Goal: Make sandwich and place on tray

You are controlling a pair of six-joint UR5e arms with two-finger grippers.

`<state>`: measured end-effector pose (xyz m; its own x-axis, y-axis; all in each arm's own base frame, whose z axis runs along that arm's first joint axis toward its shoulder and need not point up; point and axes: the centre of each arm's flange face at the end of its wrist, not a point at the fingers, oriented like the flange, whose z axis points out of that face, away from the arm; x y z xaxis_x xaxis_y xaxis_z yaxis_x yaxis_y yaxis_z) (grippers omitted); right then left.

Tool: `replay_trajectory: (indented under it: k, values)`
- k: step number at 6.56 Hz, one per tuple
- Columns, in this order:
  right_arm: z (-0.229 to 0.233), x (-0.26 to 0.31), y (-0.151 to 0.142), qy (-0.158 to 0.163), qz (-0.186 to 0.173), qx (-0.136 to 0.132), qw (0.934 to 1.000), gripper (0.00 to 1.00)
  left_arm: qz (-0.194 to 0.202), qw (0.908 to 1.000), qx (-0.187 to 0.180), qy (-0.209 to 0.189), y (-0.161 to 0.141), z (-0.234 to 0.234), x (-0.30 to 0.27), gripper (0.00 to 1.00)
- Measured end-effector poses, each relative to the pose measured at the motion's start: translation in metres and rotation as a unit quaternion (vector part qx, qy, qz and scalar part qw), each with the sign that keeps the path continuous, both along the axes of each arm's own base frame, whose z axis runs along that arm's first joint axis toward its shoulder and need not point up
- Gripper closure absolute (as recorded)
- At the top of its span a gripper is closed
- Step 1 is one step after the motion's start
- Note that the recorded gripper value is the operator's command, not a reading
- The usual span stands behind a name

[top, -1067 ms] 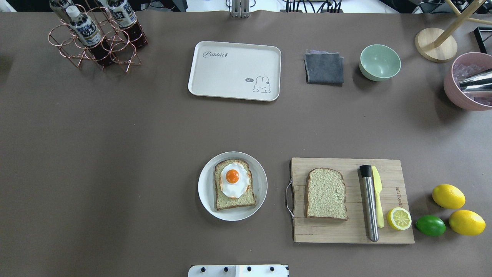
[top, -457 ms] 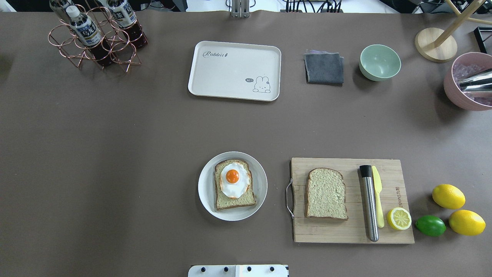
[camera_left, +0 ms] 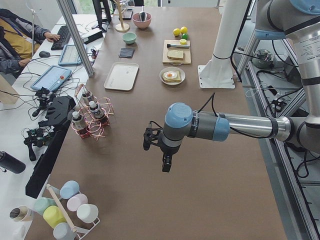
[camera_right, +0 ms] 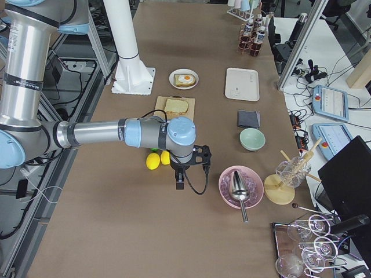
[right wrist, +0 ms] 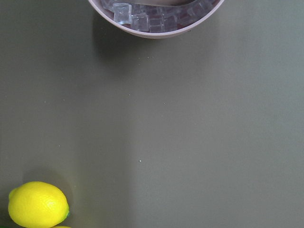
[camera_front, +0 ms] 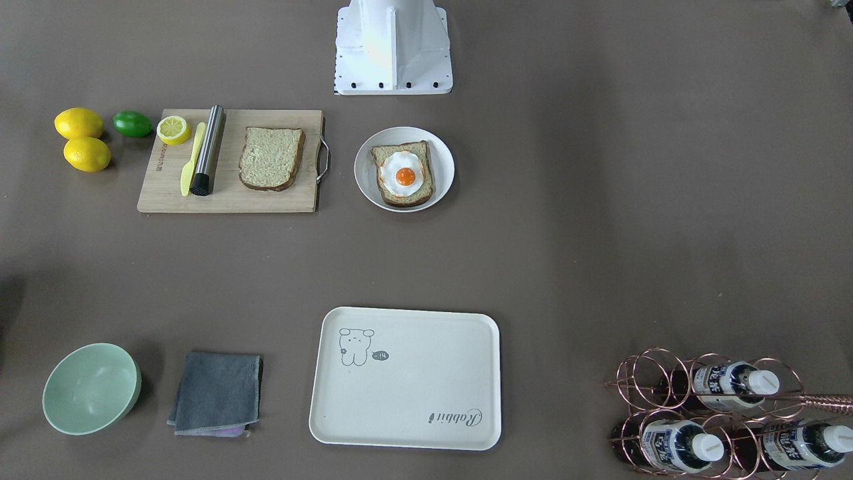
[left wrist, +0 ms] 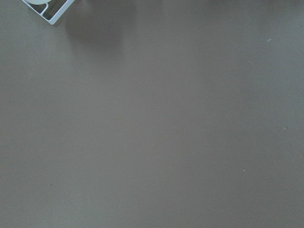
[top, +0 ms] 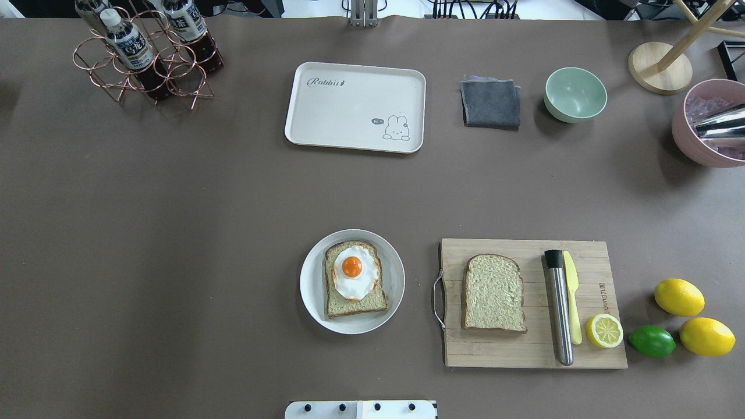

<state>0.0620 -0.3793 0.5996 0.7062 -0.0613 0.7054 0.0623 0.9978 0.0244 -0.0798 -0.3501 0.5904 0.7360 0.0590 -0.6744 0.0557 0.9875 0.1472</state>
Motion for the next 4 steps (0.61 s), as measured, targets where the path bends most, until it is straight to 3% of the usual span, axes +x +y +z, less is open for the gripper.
replay_trajectory:
  k: [4]
  values:
    - [-0.001, -0.004, -0.003, -0.001, -0.005, 0.001, 1.0, 0.0, 0.002, 1.0, 0.0, 0.004, 0.016, 0.009, 0.002, 0.02]
